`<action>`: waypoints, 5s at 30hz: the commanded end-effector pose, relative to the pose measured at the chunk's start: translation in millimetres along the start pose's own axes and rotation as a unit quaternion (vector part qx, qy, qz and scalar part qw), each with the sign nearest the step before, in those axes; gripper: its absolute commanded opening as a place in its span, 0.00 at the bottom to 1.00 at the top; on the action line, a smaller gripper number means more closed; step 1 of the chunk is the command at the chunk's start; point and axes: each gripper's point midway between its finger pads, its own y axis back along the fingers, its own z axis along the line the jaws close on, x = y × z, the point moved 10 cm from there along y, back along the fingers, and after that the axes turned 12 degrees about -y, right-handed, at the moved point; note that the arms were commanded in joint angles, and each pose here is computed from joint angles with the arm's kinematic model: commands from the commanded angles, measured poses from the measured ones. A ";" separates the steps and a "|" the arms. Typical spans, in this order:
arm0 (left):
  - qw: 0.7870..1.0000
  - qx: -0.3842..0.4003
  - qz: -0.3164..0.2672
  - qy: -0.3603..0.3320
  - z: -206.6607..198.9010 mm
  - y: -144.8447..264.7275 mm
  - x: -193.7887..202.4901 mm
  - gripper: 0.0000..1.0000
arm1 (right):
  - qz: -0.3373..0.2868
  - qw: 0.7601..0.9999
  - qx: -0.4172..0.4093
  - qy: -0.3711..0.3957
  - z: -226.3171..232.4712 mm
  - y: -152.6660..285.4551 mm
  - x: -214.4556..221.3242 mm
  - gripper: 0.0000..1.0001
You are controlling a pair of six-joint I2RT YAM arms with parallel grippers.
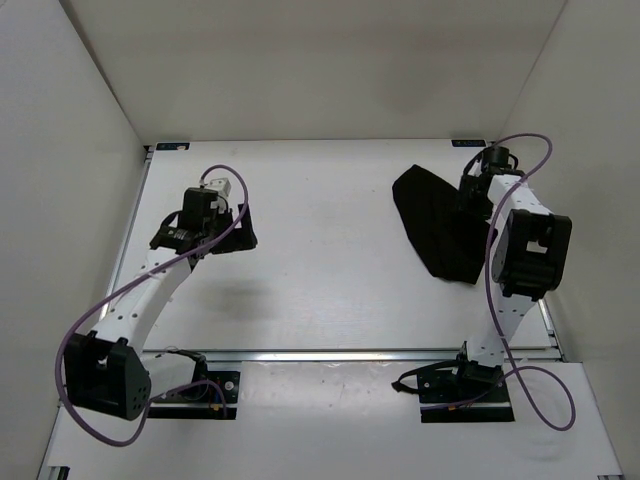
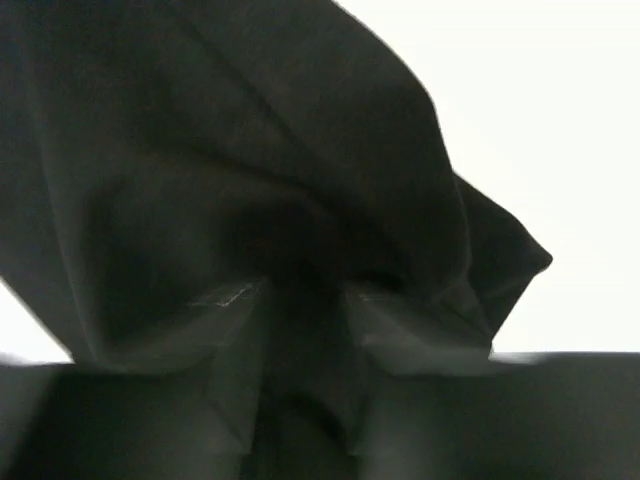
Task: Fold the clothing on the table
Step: Move the skirt to the center of the board
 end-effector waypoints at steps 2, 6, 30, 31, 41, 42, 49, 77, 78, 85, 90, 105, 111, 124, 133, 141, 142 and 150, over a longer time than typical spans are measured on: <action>0.998 0.013 -0.061 0.023 -1.0 14.9 -6.3 0.99 | -0.036 0.999 0.014 -0.001 3.5 -11.5 -23.2 0.13; 0.998 0.019 -0.061 0.024 -2.5 18.8 -7.3 0.99 | -0.032 0.999 0.027 -0.004 6.3 -10.9 -35.7 0.00; 0.996 0.073 -0.057 -0.016 -7.3 4.8 -8.4 0.99 | -0.073 0.994 -0.044 0.063 62.5 60.6 -16.3 0.99; 0.996 0.068 -0.051 -0.018 -5.5 4.3 -5.1 0.99 | -0.067 0.996 -0.039 0.053 56.3 57.2 -14.5 0.98; 0.999 0.047 -0.019 -0.010 4.4 -2.3 1.5 0.99 | 0.008 0.994 -0.021 0.109 91.8 -12.4 18.9 0.63; 0.999 0.046 -0.021 -0.013 5.1 -3.1 -0.5 0.99 | 0.006 0.993 -0.014 0.115 94.1 -17.5 14.1 0.52; 0.998 0.053 -0.016 -0.016 6.4 -9.8 -3.1 0.99 | -0.015 0.989 -0.066 0.128 155.2 23.1 -24.3 0.00; 0.991 0.126 -0.027 -0.030 -9.3 9.4 6.7 0.99 | 0.048 0.934 -0.344 0.085 103.4 123.4 144.0 0.88; 0.991 0.132 -0.024 -0.030 -9.9 9.1 9.7 0.98 | 0.039 0.933 -0.346 0.087 101.8 128.9 139.0 0.88; 0.984 0.173 0.015 -0.044 -25.9 7.0 37.0 0.99 | 0.094 0.927 -0.317 0.176 108.5 132.5 180.2 0.89; 0.987 0.158 0.004 -0.022 -18.4 13.5 45.8 0.99 | 0.184 0.920 -0.274 0.210 95.3 115.8 232.6 0.87; 0.988 0.152 -0.017 -0.005 -17.3 21.3 49.3 0.99 | 0.263 0.908 -0.190 0.266 91.9 77.7 267.3 0.52; 0.988 0.152 -0.018 -0.003 -17.7 22.3 51.4 0.99 | 0.250 0.909 -0.223 0.248 106.0 80.8 249.2 0.00; 0.988 0.145 -0.045 -0.023 -15.8 18.4 12.7 0.99 | -0.154 0.879 -0.407 0.197 218.3 244.1 -22.2 0.00; 0.989 0.136 -0.045 -0.024 -12.6 16.0 3.4 0.99 | -0.064 0.883 -0.400 0.237 210.3 166.4 74.4 0.00; 0.987 0.158 -0.019 -0.019 -17.3 -2.9 8.8 0.98 | 0.183 0.840 -0.410 0.305 206.5 104.8 229.3 0.06; 0.987 0.161 -0.020 -0.017 -18.2 -2.6 8.8 0.99 | 0.190 0.837 -0.405 0.316 208.6 106.4 232.1 0.15; 0.980 0.197 0.006 -0.019 -36.0 -19.9 14.9 0.99 | 0.106 0.868 -0.432 0.221 179.1 131.1 163.9 0.73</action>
